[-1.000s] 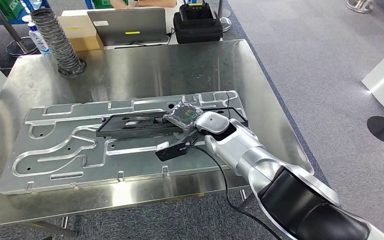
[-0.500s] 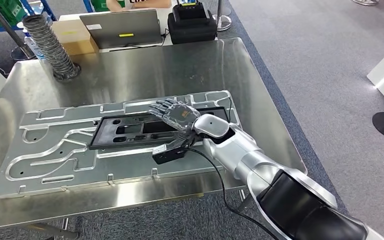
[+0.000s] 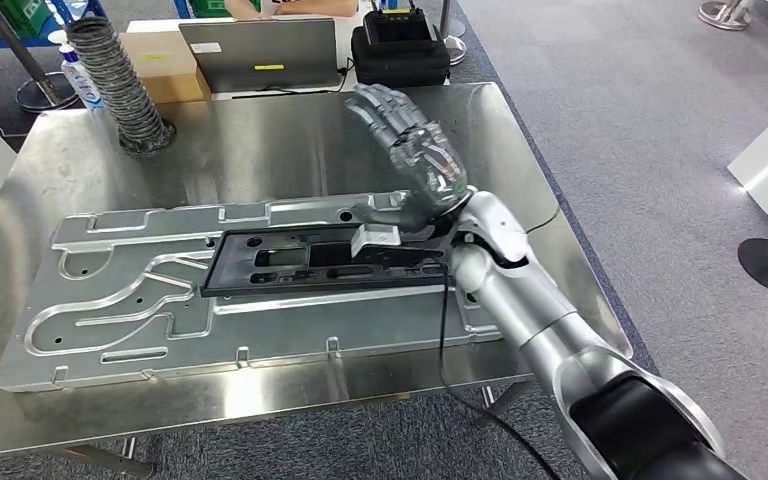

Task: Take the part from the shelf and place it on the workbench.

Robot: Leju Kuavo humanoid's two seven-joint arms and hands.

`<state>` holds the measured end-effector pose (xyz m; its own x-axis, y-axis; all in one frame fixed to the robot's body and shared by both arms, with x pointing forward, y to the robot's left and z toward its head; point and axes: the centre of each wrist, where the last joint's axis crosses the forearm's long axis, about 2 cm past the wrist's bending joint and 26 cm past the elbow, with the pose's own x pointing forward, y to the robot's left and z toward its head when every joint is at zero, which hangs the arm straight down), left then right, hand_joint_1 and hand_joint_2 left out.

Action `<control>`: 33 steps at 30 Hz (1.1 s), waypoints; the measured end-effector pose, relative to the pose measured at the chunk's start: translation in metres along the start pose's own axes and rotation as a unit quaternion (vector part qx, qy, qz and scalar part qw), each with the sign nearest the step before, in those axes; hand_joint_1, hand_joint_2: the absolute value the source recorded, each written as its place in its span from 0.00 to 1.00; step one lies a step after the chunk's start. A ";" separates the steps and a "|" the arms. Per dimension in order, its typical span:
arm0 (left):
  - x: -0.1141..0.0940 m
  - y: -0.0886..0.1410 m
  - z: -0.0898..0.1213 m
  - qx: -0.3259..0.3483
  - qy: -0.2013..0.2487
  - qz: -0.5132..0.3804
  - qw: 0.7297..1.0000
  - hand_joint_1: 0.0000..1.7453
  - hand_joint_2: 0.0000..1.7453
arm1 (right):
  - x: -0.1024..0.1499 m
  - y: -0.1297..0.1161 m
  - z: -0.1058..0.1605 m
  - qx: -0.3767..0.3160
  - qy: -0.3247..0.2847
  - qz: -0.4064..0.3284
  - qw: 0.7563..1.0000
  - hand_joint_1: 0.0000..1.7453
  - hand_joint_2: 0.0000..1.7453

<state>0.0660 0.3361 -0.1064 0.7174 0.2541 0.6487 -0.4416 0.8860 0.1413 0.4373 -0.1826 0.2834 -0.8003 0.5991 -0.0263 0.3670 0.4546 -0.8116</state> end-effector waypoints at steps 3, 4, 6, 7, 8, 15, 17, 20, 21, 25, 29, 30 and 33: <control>-0.002 0.001 0.001 0.001 0.002 0.002 1.000 0.00 0.00 | -0.006 -0.012 0.012 -0.028 0.014 0.020 0.999 0.00 0.00; -0.002 0.001 0.001 0.002 0.001 0.004 1.000 0.00 0.00 | -0.007 -0.016 0.017 -0.049 0.023 0.036 0.998 0.00 0.00; -0.003 0.001 0.002 0.001 0.000 0.014 1.000 0.00 0.00 | -0.014 -0.031 0.031 -0.111 0.058 0.078 0.989 0.00 0.00; -0.004 0.001 0.002 0.001 -0.001 0.019 1.000 0.00 0.00 | -0.023 -0.045 0.045 -0.149 0.086 0.100 0.980 0.00 0.00; -0.007 0.001 0.004 0.001 0.000 0.025 1.000 0.00 0.00 | -0.035 -0.061 0.063 -0.180 0.116 0.121 0.969 0.00 0.00; -0.025 0.010 0.014 0.019 0.021 0.035 0.999 0.00 0.00 | -0.077 -0.145 0.248 -0.222 0.257 0.223 0.914 0.00 0.00; -0.024 0.009 0.014 0.018 0.021 0.034 0.999 0.00 0.00 | -0.065 -0.149 0.299 -0.201 0.298 0.243 0.901 0.00 0.00; -0.024 0.009 0.014 0.015 0.022 0.031 0.999 0.00 0.00 | -0.043 -0.152 0.350 -0.177 0.342 0.264 0.884 0.00 0.00; -0.024 0.008 0.014 0.015 0.021 0.031 0.999 0.00 0.00 | -0.036 -0.153 0.362 -0.170 0.354 0.270 0.879 0.00 0.00; -0.019 0.006 0.011 0.010 0.015 0.033 0.999 0.00 0.00 | -0.014 -0.152 0.388 -0.141 0.390 0.283 0.865 0.00 0.00; -0.018 0.005 0.011 0.008 0.014 0.034 0.999 0.00 0.00 | 0.012 -0.136 0.406 -0.109 0.420 0.271 0.859 0.00 0.00; -0.018 0.004 0.010 0.008 0.015 0.034 0.999 0.00 0.00 | 0.018 -0.131 0.409 -0.102 0.428 0.265 0.858 0.00 0.00; -0.019 0.003 0.011 0.007 0.019 0.036 0.999 0.00 0.00 | 0.039 -0.112 0.419 -0.077 0.460 0.235 0.852 0.00 0.00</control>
<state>0.0453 0.3294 -0.1098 0.7032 0.3312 0.6291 -0.4994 0.8599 0.1056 0.1659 -0.4866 0.1287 0.1384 0.9702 0.1988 0.6589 0.0597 -0.7499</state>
